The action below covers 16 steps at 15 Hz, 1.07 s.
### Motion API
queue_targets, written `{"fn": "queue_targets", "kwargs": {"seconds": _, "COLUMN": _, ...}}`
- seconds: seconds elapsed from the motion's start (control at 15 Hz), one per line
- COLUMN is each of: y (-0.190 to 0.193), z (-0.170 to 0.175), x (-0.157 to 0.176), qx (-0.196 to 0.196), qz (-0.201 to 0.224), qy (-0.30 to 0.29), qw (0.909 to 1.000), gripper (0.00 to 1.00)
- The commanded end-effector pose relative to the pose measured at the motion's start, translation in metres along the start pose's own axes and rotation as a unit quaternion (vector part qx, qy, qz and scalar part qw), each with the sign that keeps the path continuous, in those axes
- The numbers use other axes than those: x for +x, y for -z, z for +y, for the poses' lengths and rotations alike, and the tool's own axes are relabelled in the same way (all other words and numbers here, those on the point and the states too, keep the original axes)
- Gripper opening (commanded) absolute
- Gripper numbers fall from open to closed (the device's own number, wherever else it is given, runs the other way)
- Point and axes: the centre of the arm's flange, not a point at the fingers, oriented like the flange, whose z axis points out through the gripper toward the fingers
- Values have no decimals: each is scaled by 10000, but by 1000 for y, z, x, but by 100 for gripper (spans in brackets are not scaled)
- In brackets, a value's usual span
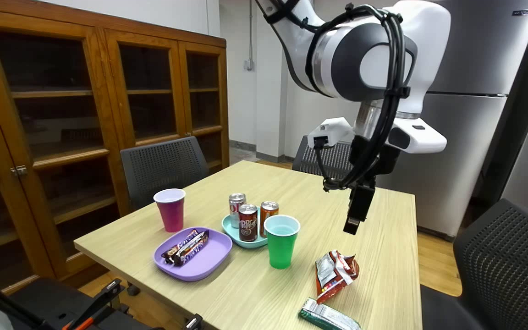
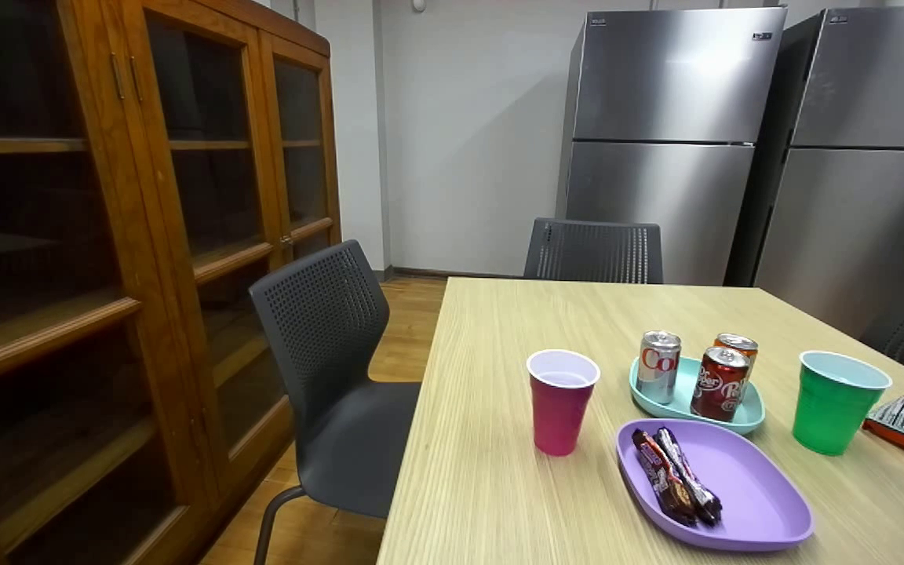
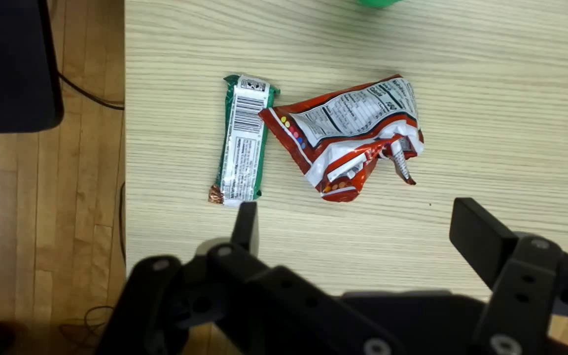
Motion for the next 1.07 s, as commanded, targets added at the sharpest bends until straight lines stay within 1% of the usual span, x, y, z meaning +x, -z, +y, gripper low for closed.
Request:
{"fn": "queue_targets", "kwargs": {"seconds": 0.0, "y": -11, "z": 12, "x": 4, "qx": 18, "qz": 1, "qy": -571, "qw": 9984, "gripper": 100}}
{"fn": "queue_targets", "kwargs": {"seconds": 0.33, "y": -38, "z": 17, "x": 14, "qx": -100, "qz": -37, "qy": -876, "qw": 9961, "gripper": 100}}
{"fn": "queue_targets", "kwargs": {"seconds": 0.6, "y": -63, "z": 16, "x": 21, "qx": -61, "qz": -8, "qy": -967, "qw": 9953, "gripper": 100}}
{"fn": "queue_targets", "kwargs": {"seconds": 1.0, "y": -92, "z": 21, "x": 28, "qx": -151, "qz": 32, "qy": -1173, "qw": 9930, "gripper": 100}}
